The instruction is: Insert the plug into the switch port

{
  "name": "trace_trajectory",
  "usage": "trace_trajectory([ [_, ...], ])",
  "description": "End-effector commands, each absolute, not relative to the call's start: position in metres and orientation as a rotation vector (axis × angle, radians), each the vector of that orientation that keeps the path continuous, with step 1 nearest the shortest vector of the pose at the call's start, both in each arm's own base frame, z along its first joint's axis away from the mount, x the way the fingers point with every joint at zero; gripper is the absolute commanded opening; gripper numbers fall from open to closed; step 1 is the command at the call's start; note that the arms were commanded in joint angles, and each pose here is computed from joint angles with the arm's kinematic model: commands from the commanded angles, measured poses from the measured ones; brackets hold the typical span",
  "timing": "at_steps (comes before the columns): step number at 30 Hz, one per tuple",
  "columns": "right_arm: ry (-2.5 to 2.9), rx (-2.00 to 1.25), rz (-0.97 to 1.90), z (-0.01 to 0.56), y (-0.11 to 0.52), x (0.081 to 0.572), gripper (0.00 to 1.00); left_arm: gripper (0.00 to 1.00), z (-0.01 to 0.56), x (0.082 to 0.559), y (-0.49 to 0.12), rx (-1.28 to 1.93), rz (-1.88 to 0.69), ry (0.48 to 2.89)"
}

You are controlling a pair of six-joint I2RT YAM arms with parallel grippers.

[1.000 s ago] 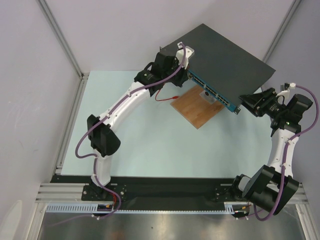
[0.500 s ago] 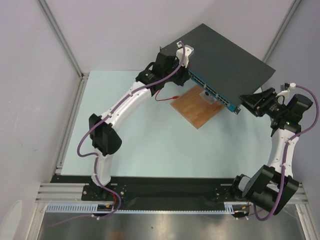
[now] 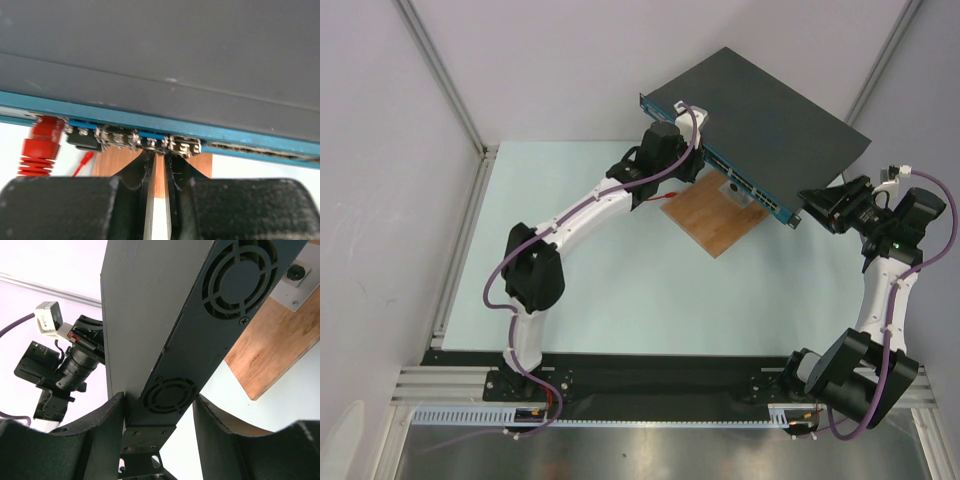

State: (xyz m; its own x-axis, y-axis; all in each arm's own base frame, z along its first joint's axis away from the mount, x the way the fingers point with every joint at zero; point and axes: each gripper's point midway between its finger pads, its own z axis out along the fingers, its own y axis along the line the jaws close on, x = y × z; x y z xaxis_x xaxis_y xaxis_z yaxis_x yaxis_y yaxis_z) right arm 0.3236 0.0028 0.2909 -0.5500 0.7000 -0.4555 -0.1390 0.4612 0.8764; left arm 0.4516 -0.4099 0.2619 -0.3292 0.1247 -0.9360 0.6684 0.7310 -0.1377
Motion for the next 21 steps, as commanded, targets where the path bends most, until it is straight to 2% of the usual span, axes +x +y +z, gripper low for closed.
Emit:
trace_trajectory([
  [1, 1.817, 0.344, 1.088, 0.292, -0.005, 0.334, 0.0, 0.14, 0.337, 0.462, -0.416, 0.487, -0.681, 1.619],
  [7, 1.809, 0.334, 1.081, 0.297, -0.008, 0.338, 0.0, 0.2, 0.342, 0.455, -0.41, 0.51, -0.685, 1.609],
  [8, 1.81, 0.335, 1.081, 0.297, -0.008, 0.338, 0.0, 0.2, 0.363, 0.449, -0.403, 0.501, -0.696, 1.562],
  [14, 1.803, 0.327, 1.071, 0.301, -0.009, 0.338, 0.0, 0.25, 0.357, 0.421, -0.371, 0.556, -0.708, 1.61],
  [15, 1.801, 0.325, 1.067, 0.301, -0.01, 0.338, 0.0, 0.26, 0.371, 0.412, -0.362, 0.563, -0.707, 1.586],
  [18, 1.807, 0.32, 1.049, 0.302, -0.013, 0.341, 0.0, 0.33, 0.363, 0.389, -0.343, 0.616, -0.703, 1.619],
  [21, 1.826, 0.319, 1.031, 0.299, -0.018, 0.345, 0.0, 0.45, 0.348, 0.367, -0.33, 0.675, -0.75, 1.679],
])
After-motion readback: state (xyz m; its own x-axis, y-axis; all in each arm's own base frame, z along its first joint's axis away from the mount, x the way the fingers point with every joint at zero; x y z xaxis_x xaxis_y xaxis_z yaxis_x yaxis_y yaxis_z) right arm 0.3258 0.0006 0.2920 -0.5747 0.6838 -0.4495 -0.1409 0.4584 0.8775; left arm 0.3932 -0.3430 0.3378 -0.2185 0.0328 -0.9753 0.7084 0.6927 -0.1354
